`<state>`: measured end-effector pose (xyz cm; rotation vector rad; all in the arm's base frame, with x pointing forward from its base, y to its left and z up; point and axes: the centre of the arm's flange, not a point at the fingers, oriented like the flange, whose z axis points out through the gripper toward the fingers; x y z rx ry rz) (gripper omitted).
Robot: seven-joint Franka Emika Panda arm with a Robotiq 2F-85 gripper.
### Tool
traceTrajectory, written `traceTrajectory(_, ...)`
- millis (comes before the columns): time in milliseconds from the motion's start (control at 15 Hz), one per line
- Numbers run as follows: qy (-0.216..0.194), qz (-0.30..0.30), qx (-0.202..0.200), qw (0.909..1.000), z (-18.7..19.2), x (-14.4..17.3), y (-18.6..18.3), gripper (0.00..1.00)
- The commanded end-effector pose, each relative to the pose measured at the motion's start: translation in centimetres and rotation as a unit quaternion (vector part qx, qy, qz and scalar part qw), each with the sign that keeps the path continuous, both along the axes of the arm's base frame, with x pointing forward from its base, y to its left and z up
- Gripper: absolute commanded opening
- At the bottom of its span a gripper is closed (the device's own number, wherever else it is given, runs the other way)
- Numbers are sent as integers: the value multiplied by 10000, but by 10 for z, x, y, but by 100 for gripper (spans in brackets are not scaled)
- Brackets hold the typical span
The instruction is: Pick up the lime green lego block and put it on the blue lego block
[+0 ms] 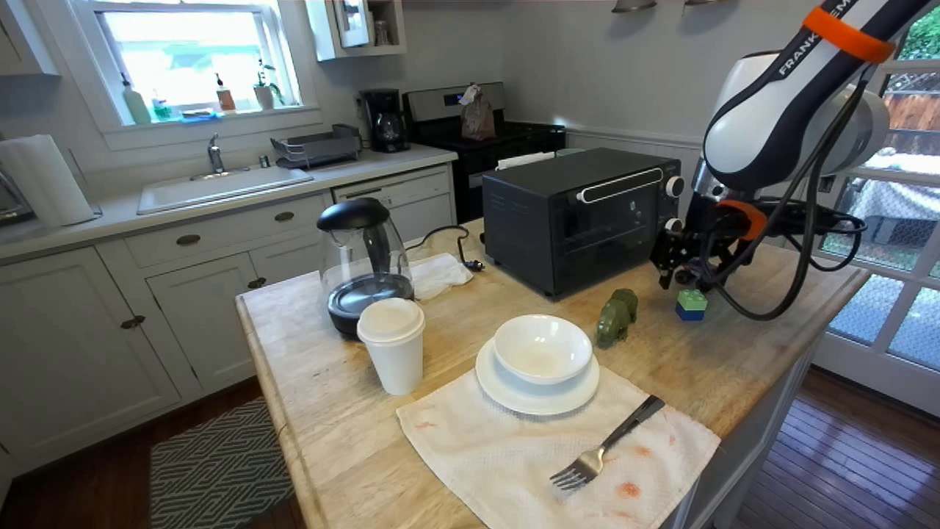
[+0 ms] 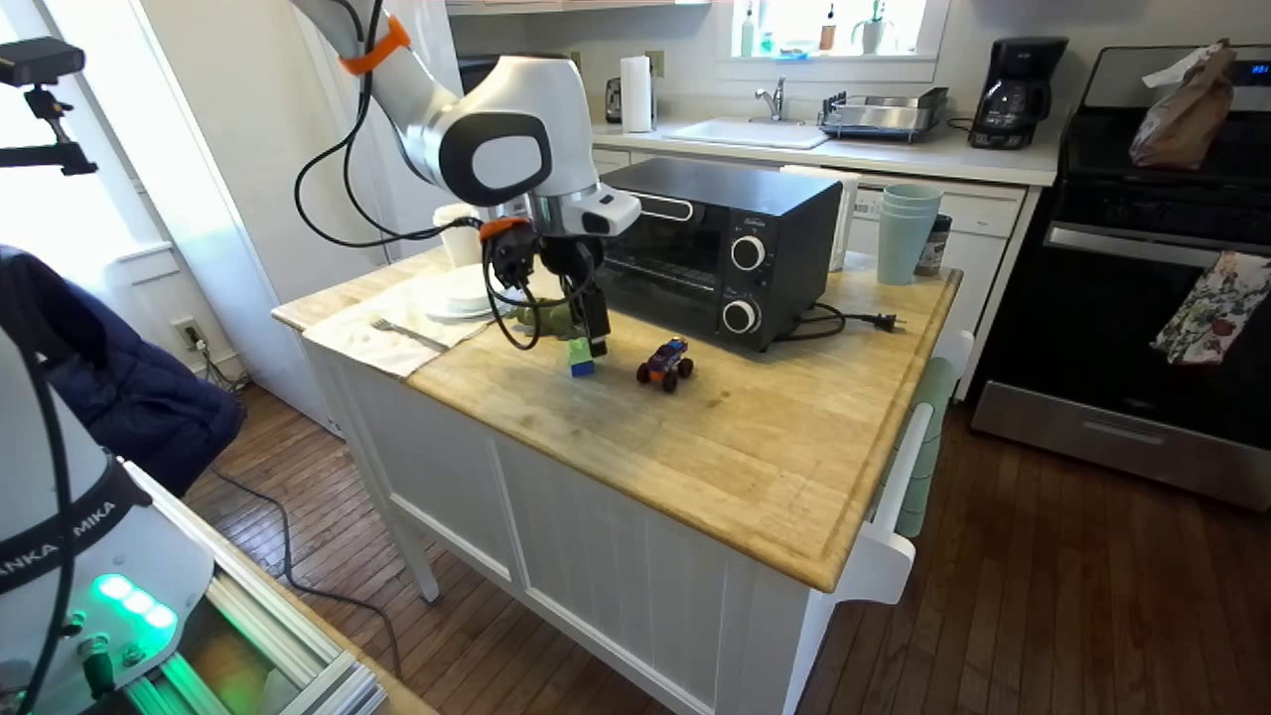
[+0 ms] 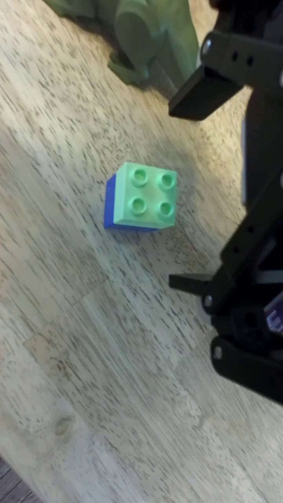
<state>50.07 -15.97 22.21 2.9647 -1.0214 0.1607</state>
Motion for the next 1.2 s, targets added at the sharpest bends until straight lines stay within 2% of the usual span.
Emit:
traceTrajectory(0,-107,230,138,9996,35,-4,-8,100)
traceTrajectory(333,-210,448,141,9987,79,-10,-5,100)
traceTrajectory(667,-348,499,107,9981,107,-16,3,100)
traceTrajectory(733,-331,406,115,9986,94,-4,-2,100)
traceTrajectory(1133,-382,428,117,9983,101,-6,0,100)
